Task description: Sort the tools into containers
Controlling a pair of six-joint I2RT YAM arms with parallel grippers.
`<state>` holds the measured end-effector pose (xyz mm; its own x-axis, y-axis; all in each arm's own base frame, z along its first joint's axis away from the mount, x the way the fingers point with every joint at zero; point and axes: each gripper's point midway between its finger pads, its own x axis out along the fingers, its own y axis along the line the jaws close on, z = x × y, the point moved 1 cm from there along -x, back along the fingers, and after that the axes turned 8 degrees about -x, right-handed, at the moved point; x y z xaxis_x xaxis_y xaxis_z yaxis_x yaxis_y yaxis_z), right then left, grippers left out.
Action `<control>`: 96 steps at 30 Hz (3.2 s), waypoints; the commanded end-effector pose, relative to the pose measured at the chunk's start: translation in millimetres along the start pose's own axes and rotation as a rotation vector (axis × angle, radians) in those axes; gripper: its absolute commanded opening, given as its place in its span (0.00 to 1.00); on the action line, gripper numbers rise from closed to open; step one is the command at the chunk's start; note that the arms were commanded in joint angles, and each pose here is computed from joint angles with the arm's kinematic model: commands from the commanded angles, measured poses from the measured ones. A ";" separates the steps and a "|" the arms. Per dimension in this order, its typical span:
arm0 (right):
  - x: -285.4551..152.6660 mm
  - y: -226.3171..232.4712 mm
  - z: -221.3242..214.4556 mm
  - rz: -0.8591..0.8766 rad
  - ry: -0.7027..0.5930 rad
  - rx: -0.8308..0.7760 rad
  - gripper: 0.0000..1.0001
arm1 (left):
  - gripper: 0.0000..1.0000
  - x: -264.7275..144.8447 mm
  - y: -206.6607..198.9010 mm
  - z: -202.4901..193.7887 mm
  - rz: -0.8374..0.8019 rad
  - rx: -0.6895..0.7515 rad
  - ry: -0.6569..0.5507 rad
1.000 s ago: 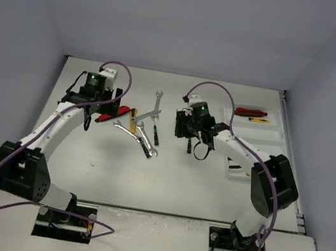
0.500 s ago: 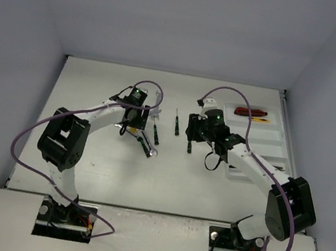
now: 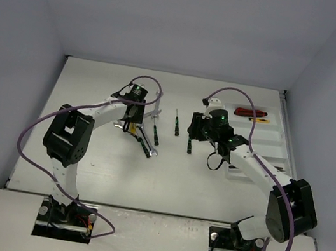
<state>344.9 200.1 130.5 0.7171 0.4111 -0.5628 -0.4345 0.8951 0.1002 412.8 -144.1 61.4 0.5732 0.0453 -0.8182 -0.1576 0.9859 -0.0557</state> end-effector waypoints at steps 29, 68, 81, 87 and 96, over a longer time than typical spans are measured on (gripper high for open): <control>-2.2 2.3 22.5 0.020 -0.097 0.018 0.42 | 0.27 25.8 -2.0 11.9 0.045 -0.095 0.017; 2.3 -4.0 18.3 0.000 -0.086 0.030 0.42 | 0.44 -38.9 -24.9 47.1 0.054 0.009 -0.124; 3.0 -4.8 17.2 -0.001 -0.084 0.032 0.42 | 0.51 2.6 -7.3 34.5 0.065 -0.014 -0.016; 4.0 -3.6 15.8 0.003 -0.080 0.033 0.42 | 0.45 23.7 4.7 22.0 0.080 -0.050 0.044; 5.4 -3.1 14.8 0.007 -0.077 0.034 0.42 | 0.14 34.8 -1.8 5.8 0.035 -0.043 0.108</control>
<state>347.1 197.7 124.6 0.7224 0.4111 -0.5559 -0.4191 0.8999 0.1208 436.5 -136.8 37.4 0.4886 0.1022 -0.8665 -0.2235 0.9747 -0.0111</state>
